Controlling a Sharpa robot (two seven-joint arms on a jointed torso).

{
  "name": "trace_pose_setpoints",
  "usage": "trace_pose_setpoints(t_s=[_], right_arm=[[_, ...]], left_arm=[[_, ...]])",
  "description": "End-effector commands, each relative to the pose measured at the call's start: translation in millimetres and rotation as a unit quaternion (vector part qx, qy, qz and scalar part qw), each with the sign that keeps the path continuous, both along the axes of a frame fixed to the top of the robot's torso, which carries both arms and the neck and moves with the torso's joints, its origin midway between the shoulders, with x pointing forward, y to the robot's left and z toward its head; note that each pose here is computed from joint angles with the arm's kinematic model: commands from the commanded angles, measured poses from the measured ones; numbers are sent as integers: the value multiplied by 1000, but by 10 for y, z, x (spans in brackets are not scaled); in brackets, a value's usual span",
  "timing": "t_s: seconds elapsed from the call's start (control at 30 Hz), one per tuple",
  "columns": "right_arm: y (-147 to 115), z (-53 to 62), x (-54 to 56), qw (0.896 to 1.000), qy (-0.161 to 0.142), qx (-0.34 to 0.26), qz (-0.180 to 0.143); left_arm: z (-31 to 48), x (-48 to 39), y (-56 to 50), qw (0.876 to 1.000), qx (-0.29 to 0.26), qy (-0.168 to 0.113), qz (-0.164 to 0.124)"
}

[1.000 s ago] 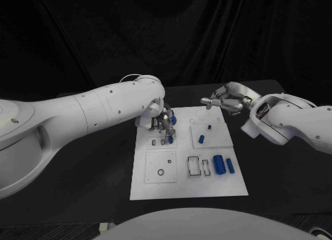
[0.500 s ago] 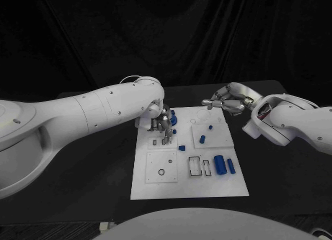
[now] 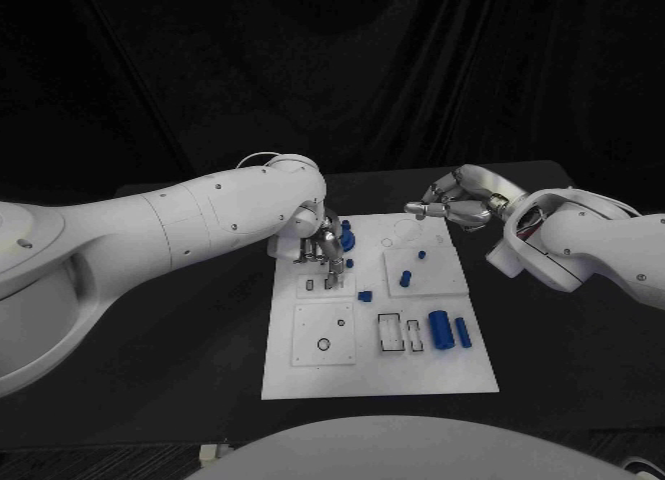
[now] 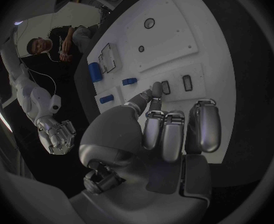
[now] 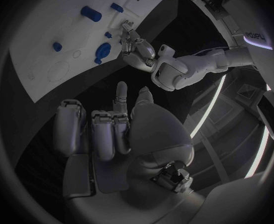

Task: Assemble the parts on the task board

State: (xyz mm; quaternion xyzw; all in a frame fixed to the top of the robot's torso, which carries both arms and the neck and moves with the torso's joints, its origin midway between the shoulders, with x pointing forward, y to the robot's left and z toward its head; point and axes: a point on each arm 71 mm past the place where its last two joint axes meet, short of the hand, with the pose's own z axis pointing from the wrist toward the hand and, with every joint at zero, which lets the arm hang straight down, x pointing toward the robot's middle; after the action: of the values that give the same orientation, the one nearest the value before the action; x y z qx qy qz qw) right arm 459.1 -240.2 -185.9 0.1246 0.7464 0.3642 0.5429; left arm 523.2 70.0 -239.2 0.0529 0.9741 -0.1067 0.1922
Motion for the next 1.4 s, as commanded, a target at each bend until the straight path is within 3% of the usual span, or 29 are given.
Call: trace_pose_setpoints(t_s=[0.03, 0.17, 0.27, 0.43, 0.57, 0.77, 0.97, 1.13, 1.4], right_arm=[[6, -7, -15, 1000, -1, -7, 3], [63, 21, -45, 999, -27, -27, 22], [152, 60, -89, 996, -65, -55, 42], [372, 89, -199, 981, -135, -115, 82], [507, 41, -259, 971, -155, -149, 102], [695, -140, -338, 957, -150, -212, 130], [814, -318, -394, 947, -131, -255, 147], [894, -441, -423, 938, -109, -291, 153], [992, -570, -429, 923, -88, -339, 159]], left_arm=[[8, -25, -14, 999, -28, -15, 8], [28, -112, 49, 998, -55, -23, 7], [77, -194, 119, 996, -81, -31, 4], [263, -315, 262, 987, -148, -56, -4], [353, -391, 359, 980, -188, -67, -10], [468, -522, 607, 964, -250, -95, -1], [529, -595, 871, 947, -292, -129, 22], [529, -636, 1019, 935, -320, -147, 32], [456, -663, 1121, 929, -336, -150, 38]])
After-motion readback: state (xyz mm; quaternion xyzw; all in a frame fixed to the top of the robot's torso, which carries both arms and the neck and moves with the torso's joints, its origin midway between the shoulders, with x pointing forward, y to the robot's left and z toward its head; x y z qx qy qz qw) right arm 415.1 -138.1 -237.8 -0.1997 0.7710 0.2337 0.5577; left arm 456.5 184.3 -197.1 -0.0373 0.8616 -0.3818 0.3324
